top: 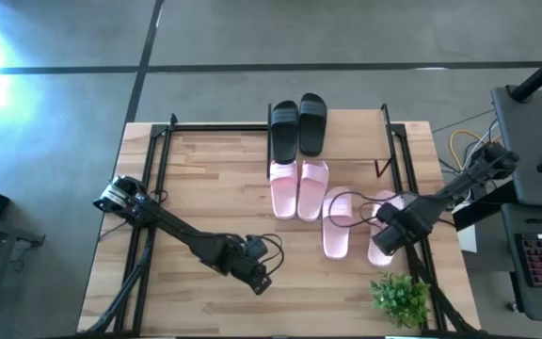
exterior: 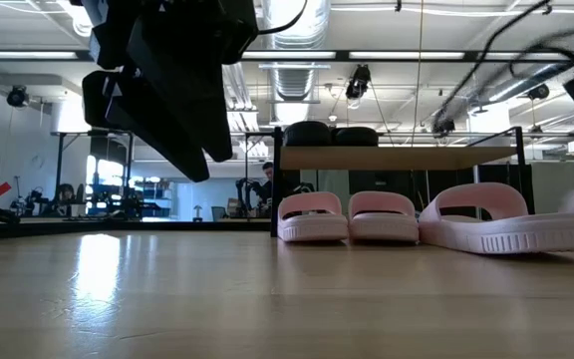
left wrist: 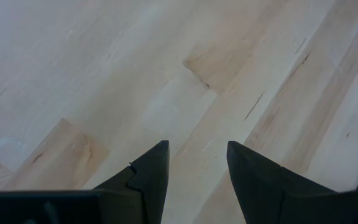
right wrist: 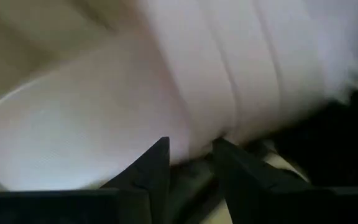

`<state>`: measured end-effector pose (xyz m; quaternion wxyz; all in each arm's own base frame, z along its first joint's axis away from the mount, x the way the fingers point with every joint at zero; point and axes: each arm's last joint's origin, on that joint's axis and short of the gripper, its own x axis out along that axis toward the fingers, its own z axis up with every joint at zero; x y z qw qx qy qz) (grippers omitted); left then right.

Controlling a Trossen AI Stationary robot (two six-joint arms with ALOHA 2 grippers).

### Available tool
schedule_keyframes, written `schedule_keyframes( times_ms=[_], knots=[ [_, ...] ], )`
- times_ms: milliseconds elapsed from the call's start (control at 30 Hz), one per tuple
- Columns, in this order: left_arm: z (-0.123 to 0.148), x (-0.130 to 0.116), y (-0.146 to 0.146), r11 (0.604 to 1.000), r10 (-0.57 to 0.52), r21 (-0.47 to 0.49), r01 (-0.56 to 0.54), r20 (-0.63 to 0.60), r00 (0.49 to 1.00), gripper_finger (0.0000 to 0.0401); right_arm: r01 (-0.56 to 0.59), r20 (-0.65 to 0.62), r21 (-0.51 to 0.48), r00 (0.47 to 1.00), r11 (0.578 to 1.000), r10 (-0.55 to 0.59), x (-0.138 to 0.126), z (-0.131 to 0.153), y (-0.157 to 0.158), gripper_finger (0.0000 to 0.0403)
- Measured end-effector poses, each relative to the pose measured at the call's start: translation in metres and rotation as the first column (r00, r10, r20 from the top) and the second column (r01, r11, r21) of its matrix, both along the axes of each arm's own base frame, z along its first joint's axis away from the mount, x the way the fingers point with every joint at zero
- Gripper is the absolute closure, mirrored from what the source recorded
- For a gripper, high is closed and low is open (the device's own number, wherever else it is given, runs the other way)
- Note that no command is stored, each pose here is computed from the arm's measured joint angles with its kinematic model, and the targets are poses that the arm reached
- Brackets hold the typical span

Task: Pick and place slides into the shelf
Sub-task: Put the pink slide under the shelf

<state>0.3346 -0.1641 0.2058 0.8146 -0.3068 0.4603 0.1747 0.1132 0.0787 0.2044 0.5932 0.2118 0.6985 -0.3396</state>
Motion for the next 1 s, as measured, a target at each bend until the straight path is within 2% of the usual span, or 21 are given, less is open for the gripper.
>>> schedule_keyframes(
  times_ms=[100,333,467,633,833,1000],
  knots=[
    [0.0,0.0,0.0,1.0,0.002,0.005,-0.002,0.004,1.0,0.0253,0.031,-0.021,-0.014,0.999,0.999,-0.031,-0.002,0.0,-0.001,0.0287],
    [-0.002,-0.001,0.001,1.0,0.006,0.008,-0.006,-0.002,1.0,0.0253,0.077,0.032,-0.083,0.997,0.994,-0.075,-0.001,0.001,-0.003,0.0287],
    [-0.003,-0.001,0.001,1.0,0.008,-0.001,-0.008,-0.005,1.0,0.0253,0.0,0.133,-0.005,0.991,1.0,0.0,0.011,0.007,0.005,0.0285],
    [-0.001,0.002,-0.003,0.997,-0.021,-0.07,0.022,0.025,0.999,0.0253,-0.098,0.32,0.081,0.945,0.992,0.067,0.03,0.021,0.017,0.0291],
    [-0.002,0.002,-0.003,0.994,-0.005,-0.105,0.006,0.018,1.0,0.0253,-0.034,0.125,-0.037,0.991,0.999,0.038,0.015,0.005,0.002,0.0312],
    [-0.01,-0.002,-0.001,0.994,0.018,-0.106,-0.019,-0.006,1.0,0.0253,-0.047,0.108,-0.032,0.993,0.998,0.051,0.017,-0.007,-0.002,0.0332]
  ],
)
